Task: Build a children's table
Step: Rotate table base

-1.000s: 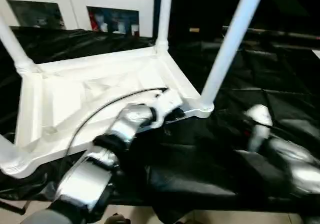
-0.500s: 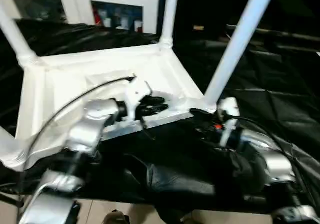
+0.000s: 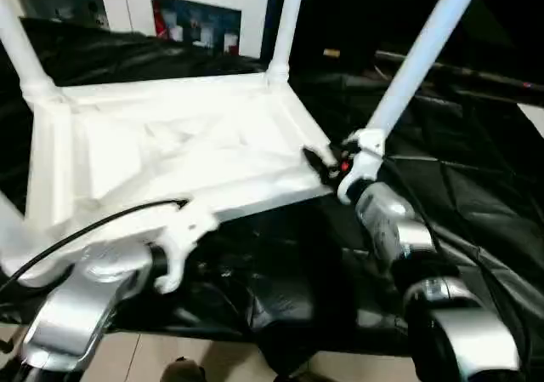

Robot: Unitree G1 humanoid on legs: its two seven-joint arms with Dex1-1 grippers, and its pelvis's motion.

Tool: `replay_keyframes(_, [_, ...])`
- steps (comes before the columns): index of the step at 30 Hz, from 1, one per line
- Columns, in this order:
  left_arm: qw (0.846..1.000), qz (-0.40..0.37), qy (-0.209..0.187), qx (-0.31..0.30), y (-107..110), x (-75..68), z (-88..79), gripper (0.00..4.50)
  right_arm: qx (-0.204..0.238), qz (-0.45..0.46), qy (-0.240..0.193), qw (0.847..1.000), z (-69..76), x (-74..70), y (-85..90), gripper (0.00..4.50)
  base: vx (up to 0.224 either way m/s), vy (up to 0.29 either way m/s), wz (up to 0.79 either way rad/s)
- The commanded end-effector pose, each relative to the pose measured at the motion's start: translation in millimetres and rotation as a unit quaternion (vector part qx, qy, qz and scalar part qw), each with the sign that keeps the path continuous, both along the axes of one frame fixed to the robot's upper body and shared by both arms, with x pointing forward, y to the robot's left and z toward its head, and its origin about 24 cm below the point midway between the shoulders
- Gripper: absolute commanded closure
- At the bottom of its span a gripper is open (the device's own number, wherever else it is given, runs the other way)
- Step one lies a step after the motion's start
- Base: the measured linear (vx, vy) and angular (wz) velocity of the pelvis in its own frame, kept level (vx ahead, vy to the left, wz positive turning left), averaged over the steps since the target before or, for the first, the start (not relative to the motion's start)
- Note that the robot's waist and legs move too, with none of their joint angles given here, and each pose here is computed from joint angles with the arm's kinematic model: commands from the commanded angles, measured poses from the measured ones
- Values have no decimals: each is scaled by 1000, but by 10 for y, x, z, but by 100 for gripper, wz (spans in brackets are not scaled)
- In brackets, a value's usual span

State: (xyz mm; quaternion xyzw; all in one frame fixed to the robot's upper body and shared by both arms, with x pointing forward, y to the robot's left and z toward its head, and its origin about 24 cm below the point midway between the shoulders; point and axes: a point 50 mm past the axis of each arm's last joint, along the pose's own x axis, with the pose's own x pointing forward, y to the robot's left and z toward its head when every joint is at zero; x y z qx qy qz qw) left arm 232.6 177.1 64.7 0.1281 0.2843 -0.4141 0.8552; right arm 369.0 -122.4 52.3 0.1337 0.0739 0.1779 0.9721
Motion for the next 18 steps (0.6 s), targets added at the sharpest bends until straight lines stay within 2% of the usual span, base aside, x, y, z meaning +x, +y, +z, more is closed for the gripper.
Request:
replay_keyframes(1, [999,30,-14,20,42,0,56,177,10,-73,8,997,-5,39,-225,130,0,0,0])
replay_keyframes(2, [998,51,-10,34,96,-29,45,168,14,-115,14,993,9,70,-334,130,0,0,0])
replay_keyframes(4, [998,58,-10,38,109,-42,46,144,15,-132,17,991,13,80,-379,130,0,0,0])
replay_keyframes(6, [995,78,-16,53,164,-67,51,134,12,-187,29,982,20,98,-552,130,0,0,0])
replay_keyframes(11, [991,108,-40,67,249,-61,88,85,0,-242,31,970,87,117,-828,130,0,0,0])
replay_keyframes(12, [991,110,-49,64,249,-47,110,85,-4,-247,29,969,108,122,-871,130,0,0,0])
replay_keyframes(13, [990,112,-64,52,243,-13,157,64,-12,-255,25,967,145,127,-949,130,0,0,0])
replay_keyframes(15, [990,111,-74,45,240,4,189,54,-17,-261,22,965,167,129,-995,130,0,0,0])
replay_keyframes(18, [991,95,-96,18,259,25,284,22,-31,-279,18,960,240,129,-1163,130,0,0,0])
